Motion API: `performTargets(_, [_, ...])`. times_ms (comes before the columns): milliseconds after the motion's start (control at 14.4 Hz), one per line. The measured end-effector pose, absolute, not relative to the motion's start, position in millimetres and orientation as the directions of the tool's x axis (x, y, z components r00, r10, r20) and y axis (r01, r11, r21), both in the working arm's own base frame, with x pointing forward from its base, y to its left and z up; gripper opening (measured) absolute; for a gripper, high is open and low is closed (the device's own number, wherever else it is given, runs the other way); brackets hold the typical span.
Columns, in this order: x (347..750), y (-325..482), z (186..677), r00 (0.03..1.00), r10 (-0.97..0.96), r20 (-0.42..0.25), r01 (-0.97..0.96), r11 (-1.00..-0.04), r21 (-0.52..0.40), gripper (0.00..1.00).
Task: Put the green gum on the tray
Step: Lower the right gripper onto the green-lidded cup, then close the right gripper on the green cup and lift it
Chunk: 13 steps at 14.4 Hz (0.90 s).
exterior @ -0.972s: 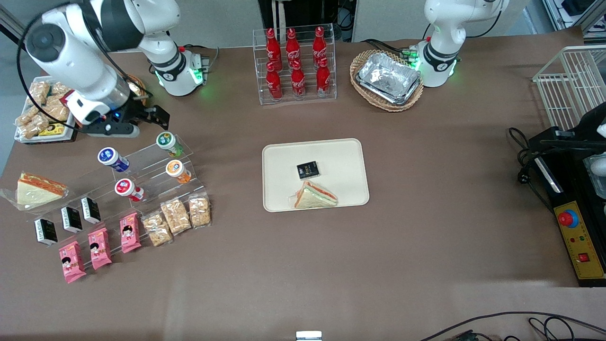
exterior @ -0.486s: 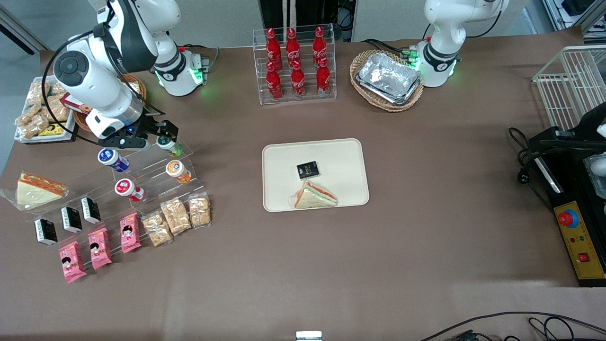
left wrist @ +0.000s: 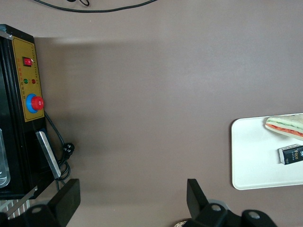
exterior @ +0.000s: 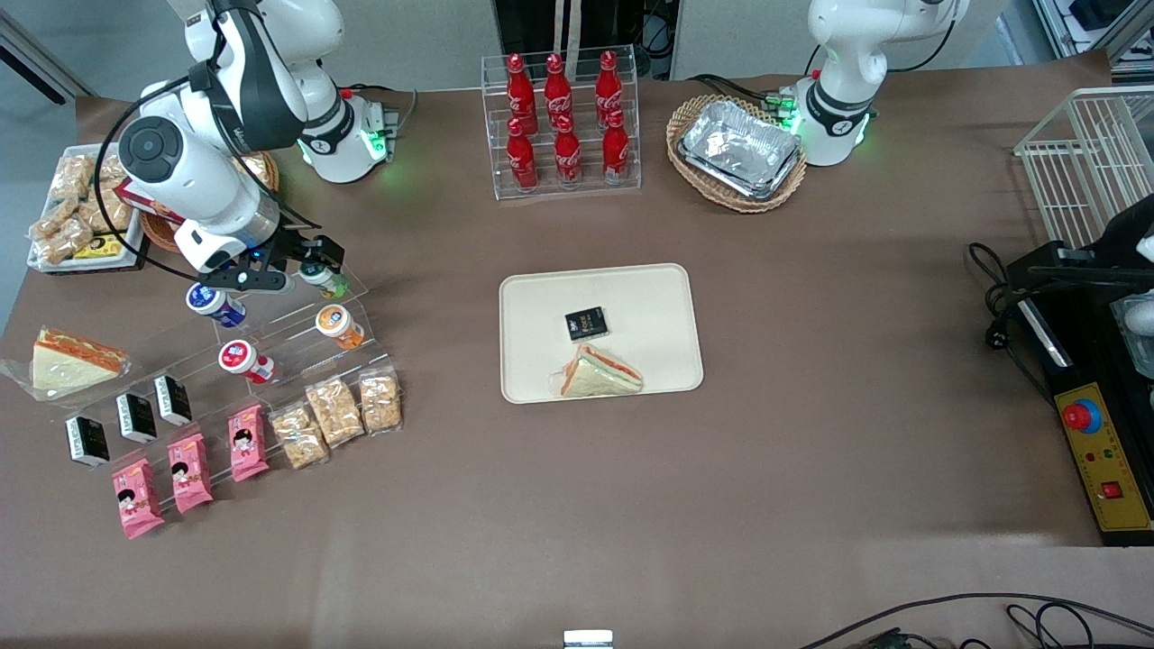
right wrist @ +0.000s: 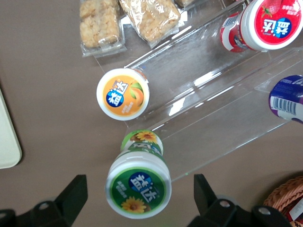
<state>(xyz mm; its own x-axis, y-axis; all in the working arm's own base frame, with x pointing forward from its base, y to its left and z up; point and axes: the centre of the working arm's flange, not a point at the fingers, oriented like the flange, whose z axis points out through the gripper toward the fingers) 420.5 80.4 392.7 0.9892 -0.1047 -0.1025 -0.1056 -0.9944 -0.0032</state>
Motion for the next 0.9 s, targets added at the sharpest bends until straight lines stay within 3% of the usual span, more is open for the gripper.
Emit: performTargets(903, [413,83,378,0.983,-0.147,-0.114,-0.147,-0.989,0.007,1.0])
